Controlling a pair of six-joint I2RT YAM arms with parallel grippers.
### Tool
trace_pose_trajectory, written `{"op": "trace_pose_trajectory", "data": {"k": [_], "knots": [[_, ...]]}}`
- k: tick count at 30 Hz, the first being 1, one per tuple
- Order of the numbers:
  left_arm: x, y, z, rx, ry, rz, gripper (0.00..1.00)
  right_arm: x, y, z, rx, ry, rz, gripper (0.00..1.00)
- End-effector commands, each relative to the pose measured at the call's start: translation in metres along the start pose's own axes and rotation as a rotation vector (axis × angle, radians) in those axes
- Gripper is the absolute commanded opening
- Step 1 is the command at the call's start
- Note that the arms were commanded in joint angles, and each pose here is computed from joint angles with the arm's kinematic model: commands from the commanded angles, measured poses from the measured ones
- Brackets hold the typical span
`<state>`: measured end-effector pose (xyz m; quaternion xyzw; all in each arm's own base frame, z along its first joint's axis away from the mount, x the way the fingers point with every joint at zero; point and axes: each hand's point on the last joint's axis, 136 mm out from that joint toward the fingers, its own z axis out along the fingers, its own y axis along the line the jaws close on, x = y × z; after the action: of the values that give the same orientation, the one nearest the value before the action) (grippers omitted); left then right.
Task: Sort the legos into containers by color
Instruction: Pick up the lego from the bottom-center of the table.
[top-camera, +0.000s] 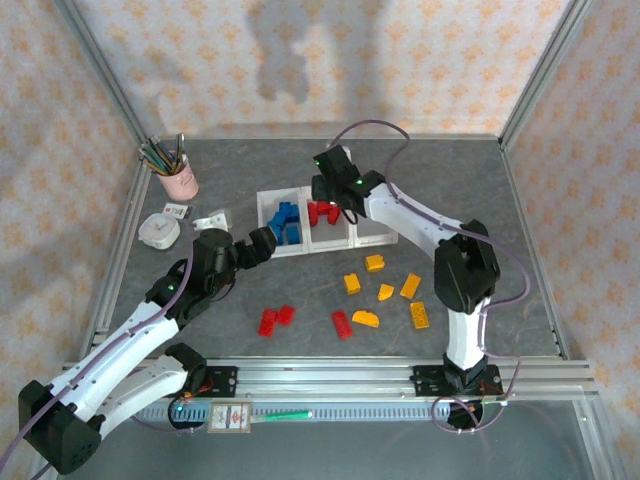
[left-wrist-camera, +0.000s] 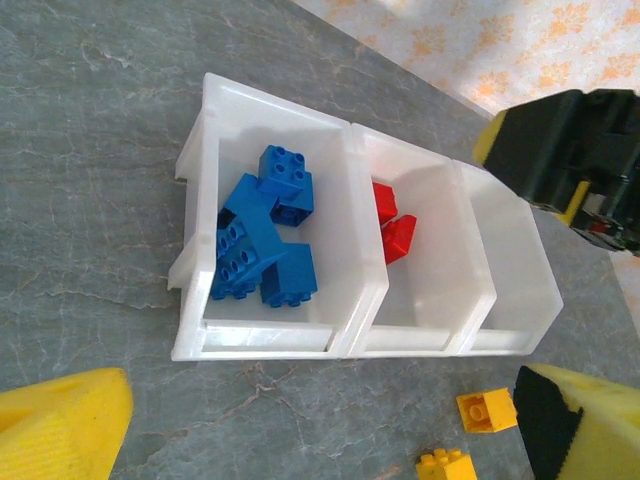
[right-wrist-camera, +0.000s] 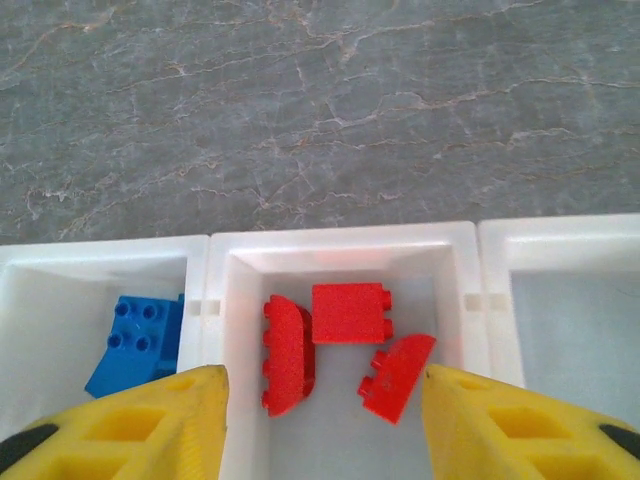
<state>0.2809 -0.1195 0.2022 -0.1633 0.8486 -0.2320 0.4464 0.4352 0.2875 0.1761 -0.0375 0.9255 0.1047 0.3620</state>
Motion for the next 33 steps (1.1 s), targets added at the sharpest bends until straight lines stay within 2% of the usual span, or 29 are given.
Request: {"op": "trace_pose_trajectory", "data": {"k": [1, 7, 15, 22, 33], "knots": [[-0.007, -0.011, -0.006, 0.052, -0.008, -0.026, 0.99, 0.009, -0.007, -0.022, -0.009, 0.006, -0.008, 0.56], [0.005, -0.019, -0.002, 0.109, 0.041, -0.045, 0.99, 0.046, -0.012, -0.053, -0.011, 0.047, -0.039, 0.59], [0.031, -0.026, 0.004, 0.146, 0.080, -0.062, 0.99, 0.130, -0.013, -0.076, 0.016, 0.142, -0.111, 0.64], [0.051, -0.033, 0.004, 0.159, 0.119, -0.068, 0.99, 0.191, -0.004, -0.091, 0.001, 0.213, -0.104, 0.67], [0.063, -0.014, 0.001, 0.107, 0.121, -0.096, 0.99, 0.264, 0.004, -0.101, 0.034, 0.311, -0.162, 0.67]]}}
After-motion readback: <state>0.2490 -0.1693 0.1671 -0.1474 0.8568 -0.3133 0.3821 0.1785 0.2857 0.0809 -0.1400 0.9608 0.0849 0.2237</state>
